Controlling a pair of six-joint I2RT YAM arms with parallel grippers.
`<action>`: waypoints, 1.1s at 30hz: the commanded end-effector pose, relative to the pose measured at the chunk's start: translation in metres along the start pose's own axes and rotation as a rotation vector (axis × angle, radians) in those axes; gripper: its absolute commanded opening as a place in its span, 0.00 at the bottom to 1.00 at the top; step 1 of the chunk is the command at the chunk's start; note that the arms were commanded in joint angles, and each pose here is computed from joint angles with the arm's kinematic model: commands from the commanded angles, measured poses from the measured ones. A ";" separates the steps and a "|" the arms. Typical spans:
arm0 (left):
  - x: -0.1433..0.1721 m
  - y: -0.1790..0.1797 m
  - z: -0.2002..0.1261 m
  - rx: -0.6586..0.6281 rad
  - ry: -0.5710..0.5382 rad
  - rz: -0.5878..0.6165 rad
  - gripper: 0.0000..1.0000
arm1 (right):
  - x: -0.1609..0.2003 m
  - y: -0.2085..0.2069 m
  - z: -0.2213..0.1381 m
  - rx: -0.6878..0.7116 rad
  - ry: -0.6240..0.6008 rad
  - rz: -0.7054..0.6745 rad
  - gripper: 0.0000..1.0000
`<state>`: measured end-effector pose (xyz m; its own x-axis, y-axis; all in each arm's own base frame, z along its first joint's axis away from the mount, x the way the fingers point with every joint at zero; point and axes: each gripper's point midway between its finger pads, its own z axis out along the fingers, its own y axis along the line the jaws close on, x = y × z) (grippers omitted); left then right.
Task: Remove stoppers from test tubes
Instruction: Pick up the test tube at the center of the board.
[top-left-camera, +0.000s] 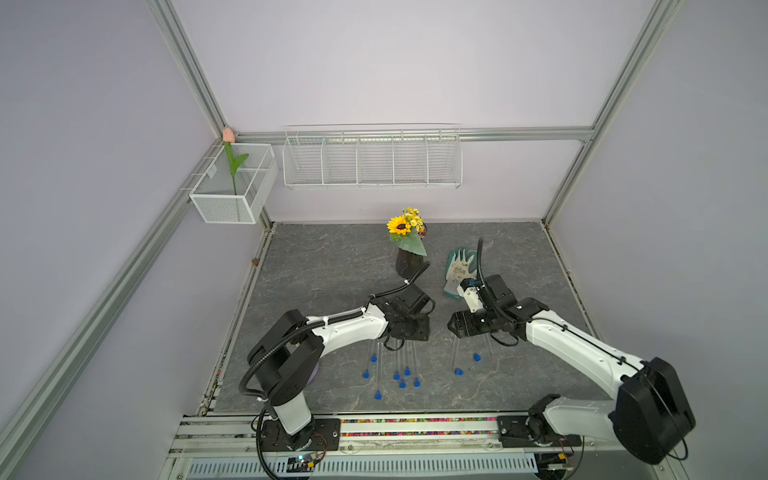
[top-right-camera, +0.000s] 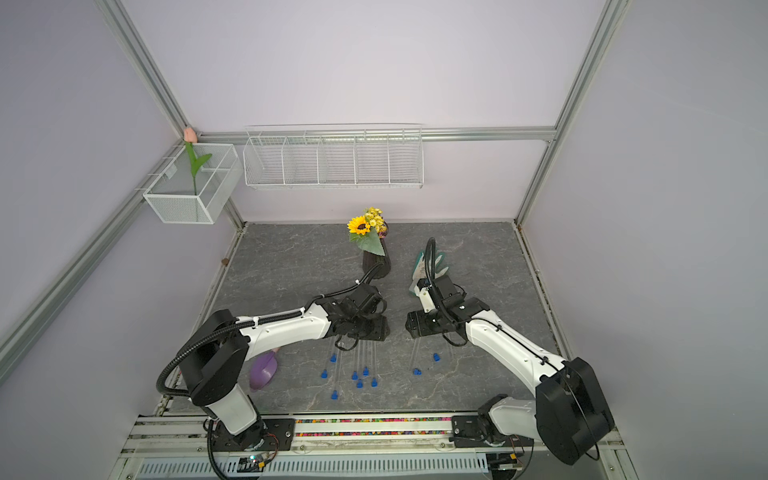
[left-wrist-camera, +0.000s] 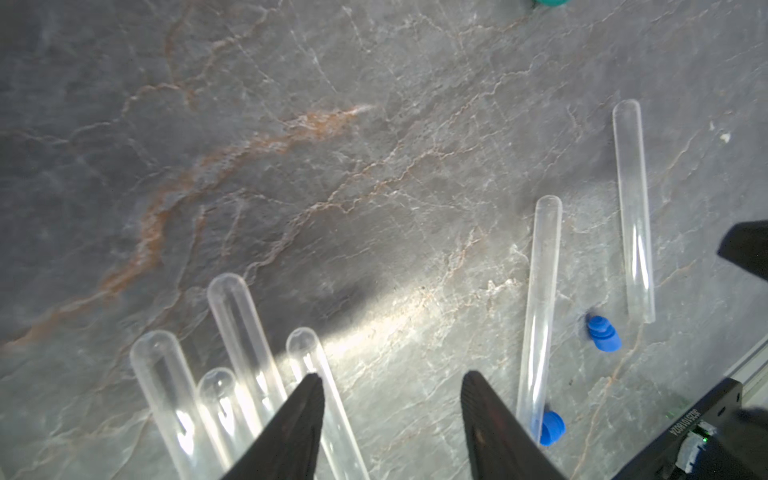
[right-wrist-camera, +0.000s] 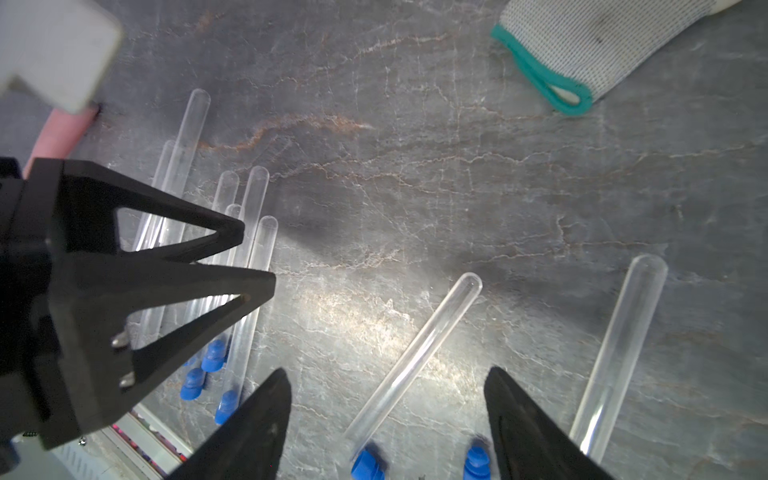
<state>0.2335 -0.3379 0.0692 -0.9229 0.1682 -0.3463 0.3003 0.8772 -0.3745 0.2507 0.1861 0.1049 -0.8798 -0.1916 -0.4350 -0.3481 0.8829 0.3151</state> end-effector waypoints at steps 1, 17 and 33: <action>-0.016 0.002 -0.019 -0.022 -0.101 0.016 0.57 | -0.010 0.006 -0.016 -0.016 -0.040 -0.014 0.77; -0.014 0.023 -0.091 -0.015 -0.279 -0.024 0.59 | -0.017 0.020 -0.056 -0.064 -0.137 0.036 0.82; 0.007 0.096 -0.179 -0.120 -0.517 -0.198 0.85 | -0.018 0.071 -0.052 -0.137 -0.075 0.024 0.91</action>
<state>0.2137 -0.1982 0.1918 -0.7220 -0.1782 -0.6686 0.1624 0.8956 -0.4142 0.2307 0.2148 0.1892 -0.8397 -0.1062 -0.5325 -0.3757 0.8216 0.4286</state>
